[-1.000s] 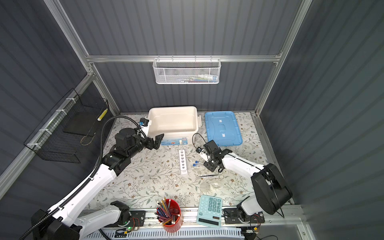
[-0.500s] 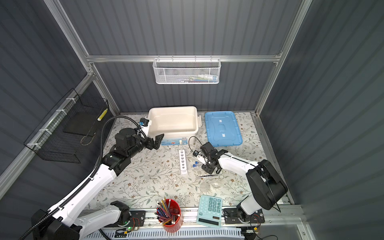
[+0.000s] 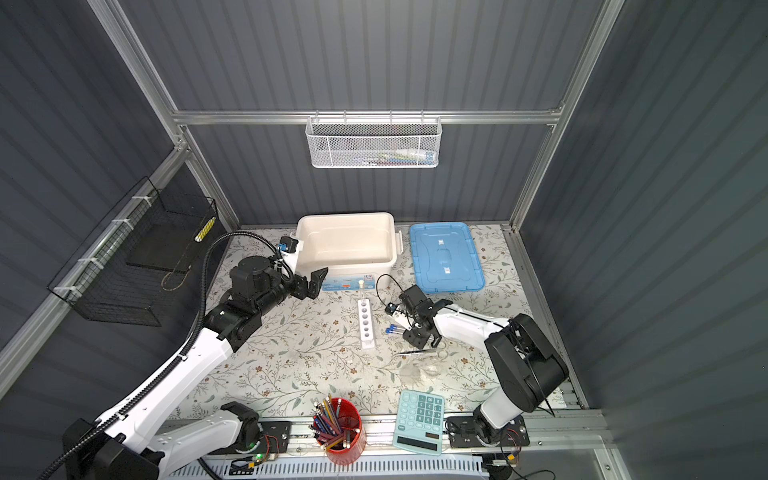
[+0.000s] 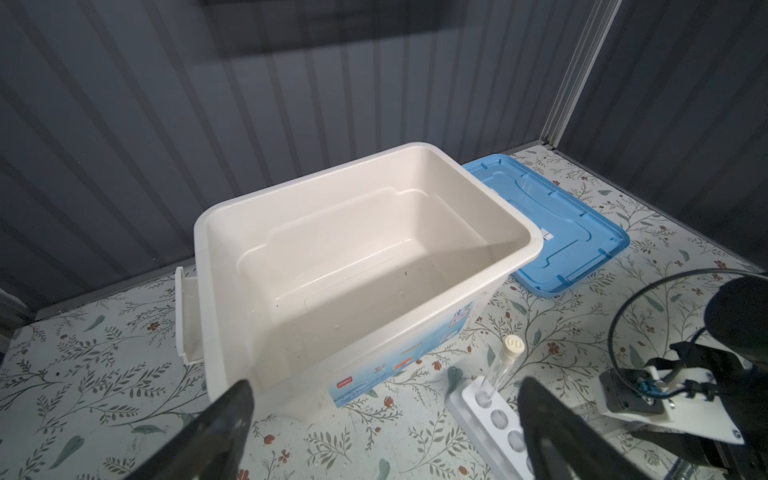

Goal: Organize the chemistry lab equipment

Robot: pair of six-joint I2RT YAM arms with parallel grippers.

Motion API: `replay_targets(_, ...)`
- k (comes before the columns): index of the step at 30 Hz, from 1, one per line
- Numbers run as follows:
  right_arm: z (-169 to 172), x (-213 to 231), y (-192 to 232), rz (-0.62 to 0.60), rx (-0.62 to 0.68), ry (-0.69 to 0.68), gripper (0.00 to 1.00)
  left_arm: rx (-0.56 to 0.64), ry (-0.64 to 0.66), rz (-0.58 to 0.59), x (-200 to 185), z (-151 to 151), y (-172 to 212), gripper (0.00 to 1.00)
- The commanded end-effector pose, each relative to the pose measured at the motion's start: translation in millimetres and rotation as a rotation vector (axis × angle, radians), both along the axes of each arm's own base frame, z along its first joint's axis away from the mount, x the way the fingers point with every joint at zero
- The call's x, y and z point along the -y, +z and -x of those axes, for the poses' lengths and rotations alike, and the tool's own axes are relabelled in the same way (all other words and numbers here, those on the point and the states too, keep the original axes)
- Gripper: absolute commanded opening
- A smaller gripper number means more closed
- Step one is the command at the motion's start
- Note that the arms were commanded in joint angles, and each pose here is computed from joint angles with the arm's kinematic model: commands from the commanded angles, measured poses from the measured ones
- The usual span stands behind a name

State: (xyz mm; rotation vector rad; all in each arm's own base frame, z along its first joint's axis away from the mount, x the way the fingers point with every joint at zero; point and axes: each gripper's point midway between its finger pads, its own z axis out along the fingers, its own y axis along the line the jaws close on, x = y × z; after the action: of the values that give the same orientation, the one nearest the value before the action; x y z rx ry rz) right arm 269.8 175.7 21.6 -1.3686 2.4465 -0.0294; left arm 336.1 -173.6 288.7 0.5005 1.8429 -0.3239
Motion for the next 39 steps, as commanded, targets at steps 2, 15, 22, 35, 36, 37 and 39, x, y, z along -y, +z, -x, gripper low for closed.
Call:
replay_targets(2,0.1,0.7,-2.1,0.009,-0.001,0.001,0.41,-0.012,-0.007,-0.02,-0.7,0.3,-6.0,0.99)
replay_targets(15,-3.6,-1.5,11.1,-0.03,0.027,-0.025,0.4,-0.009,-0.01,-0.017,-0.5,1.3,-4.2,0.99)
replay_targets(22,-7.2,-6.3,28.6,-0.114,0.039,-0.055,0.41,-0.007,-0.015,-0.016,0.2,1.9,-3.4,0.99)
replay_targets(35,-19.2,10.2,19.0,-0.082,0.024,-0.105,0.38,-0.003,-0.016,-0.018,-0.3,2.7,-2.2,0.99)
replay_targets(36,-20.5,9.1,18.9,-0.087,0.021,-0.107,0.38,-0.003,-0.016,-0.017,-0.2,2.7,-1.9,0.99)
replay_targets(37,-20.7,7.6,18.7,-0.091,0.017,-0.105,0.38,-0.001,-0.016,-0.018,-0.3,2.7,-1.1,0.99)
replay_targets(39,-25.0,3.9,19.4,-0.109,0.03,-0.104,0.37,-0.002,-0.012,-0.023,-1.1,2.3,-1.8,0.99)
